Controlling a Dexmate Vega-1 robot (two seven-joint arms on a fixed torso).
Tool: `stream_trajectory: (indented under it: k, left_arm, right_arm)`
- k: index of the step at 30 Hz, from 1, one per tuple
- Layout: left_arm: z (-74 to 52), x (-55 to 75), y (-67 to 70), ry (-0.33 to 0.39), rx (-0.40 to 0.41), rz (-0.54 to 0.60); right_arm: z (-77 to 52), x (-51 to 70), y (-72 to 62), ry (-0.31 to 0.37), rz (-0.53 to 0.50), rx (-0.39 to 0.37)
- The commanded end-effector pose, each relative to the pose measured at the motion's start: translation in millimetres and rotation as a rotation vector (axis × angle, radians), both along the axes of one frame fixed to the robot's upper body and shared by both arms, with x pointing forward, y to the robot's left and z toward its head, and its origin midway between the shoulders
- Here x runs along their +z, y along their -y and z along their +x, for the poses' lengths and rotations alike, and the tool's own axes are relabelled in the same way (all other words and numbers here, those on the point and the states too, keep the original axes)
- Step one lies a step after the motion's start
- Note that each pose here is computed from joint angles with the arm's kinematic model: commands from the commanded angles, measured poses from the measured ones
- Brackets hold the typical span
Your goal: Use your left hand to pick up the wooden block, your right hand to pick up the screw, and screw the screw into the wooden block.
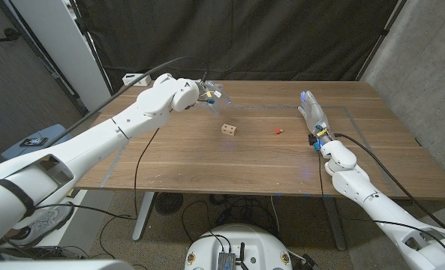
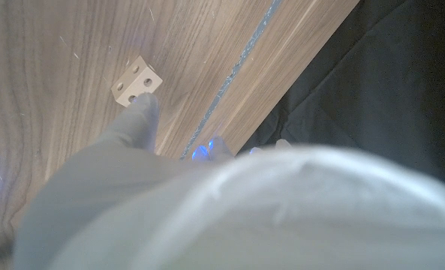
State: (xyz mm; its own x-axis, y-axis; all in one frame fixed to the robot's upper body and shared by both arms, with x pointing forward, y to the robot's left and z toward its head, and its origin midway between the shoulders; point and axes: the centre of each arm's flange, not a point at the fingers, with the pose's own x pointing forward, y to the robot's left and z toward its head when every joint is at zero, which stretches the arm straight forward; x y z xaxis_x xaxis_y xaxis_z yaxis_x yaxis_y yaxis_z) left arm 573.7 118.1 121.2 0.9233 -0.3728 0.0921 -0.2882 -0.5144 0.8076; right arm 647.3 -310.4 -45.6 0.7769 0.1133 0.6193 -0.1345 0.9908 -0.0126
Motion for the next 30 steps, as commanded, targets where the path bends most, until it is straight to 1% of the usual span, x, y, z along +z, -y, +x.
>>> stream_trajectory:
  k: [1, 13, 15, 24, 27, 30]
  left_arm:
    - [7.1, -15.1, 10.2, -0.032, 0.043, 0.029]
    - [21.9, -26.6, 12.9, -0.046, 0.073, 0.030]
    - [24.2, -28.5, 13.5, -0.042, 0.063, 0.037]
    - [34.3, -33.3, 15.6, -0.039, 0.064, 0.022]
    - [37.2, -36.6, 14.9, -0.038, 0.046, -0.002]
    - [39.6, -41.8, 14.3, -0.017, 0.038, -0.007]
  right_arm:
    - [-5.6, -5.7, 0.3, -0.002, 0.007, -0.005]
    - [-6.9, -5.8, -0.1, -0.004, 0.006, -0.004]
    - [-6.5, -5.6, -0.2, -0.004, 0.006, -0.004]
    - [-2.7, -4.9, -1.8, -0.006, 0.007, 0.000]
    - [-1.8, -4.7, -2.2, -0.005, 0.007, 0.000]
    - [-1.0, -4.6, -2.3, -0.007, 0.005, -0.001]
